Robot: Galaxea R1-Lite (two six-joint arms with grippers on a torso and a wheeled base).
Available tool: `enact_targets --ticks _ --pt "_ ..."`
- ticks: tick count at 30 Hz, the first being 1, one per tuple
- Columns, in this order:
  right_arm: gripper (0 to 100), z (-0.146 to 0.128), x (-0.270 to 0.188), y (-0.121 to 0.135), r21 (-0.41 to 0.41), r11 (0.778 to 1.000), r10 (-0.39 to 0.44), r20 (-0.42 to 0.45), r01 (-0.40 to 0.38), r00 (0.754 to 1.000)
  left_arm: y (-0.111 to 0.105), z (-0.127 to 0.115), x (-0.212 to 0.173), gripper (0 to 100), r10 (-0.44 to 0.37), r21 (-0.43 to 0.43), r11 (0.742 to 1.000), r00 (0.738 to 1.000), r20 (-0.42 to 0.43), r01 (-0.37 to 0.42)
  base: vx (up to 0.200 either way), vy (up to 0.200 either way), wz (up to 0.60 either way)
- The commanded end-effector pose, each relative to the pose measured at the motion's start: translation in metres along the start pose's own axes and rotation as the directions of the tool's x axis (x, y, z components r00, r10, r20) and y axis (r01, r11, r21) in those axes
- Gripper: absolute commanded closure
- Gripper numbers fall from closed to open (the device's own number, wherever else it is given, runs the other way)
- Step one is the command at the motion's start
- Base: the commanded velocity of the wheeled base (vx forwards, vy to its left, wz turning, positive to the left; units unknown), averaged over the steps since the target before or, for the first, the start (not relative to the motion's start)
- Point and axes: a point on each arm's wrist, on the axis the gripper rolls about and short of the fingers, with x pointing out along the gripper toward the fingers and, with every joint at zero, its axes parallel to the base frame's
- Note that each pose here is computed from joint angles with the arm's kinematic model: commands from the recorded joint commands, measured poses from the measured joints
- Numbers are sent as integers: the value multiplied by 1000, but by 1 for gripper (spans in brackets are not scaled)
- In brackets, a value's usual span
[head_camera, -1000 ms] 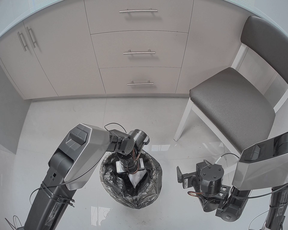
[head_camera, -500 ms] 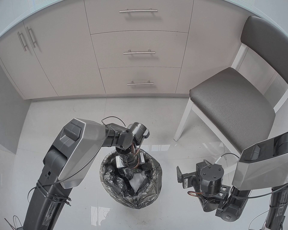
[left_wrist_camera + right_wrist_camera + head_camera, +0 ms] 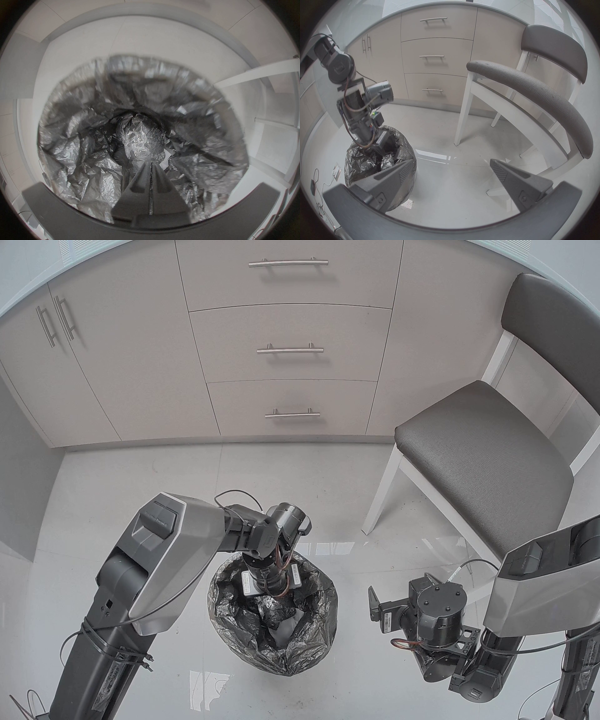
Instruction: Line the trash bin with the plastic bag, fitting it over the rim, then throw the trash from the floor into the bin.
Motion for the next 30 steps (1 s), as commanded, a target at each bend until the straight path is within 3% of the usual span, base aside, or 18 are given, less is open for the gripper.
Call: enact_targets --ticks 1,7,18,26,30 --pt "0 1 0 0 11 1000 1 12 -1 1000 4 -15 36 100 48 24 999 997 -59 -46 0 0 0" --pt "0 1 0 0 10 1000 -1 10 1 1000 9 -31 69 100 90 53 995 990 -106 -84 0 0 0" --pt "0 1 0 0 10 1000 -1 10 1 1000 14 -39 99 100 116 146 984 991 -72 -105 0 0 0" --pt "0 1 0 -1 7 1000 -1 9 1 1000 9 -28 78 100 92 156 984 995 -43 -84 0 0 0" --pt "0 1 0 -1 7 1000 -1 9 1 1000 4 -15 40 100 74 182 981 997 -21 -68 0 0 0"
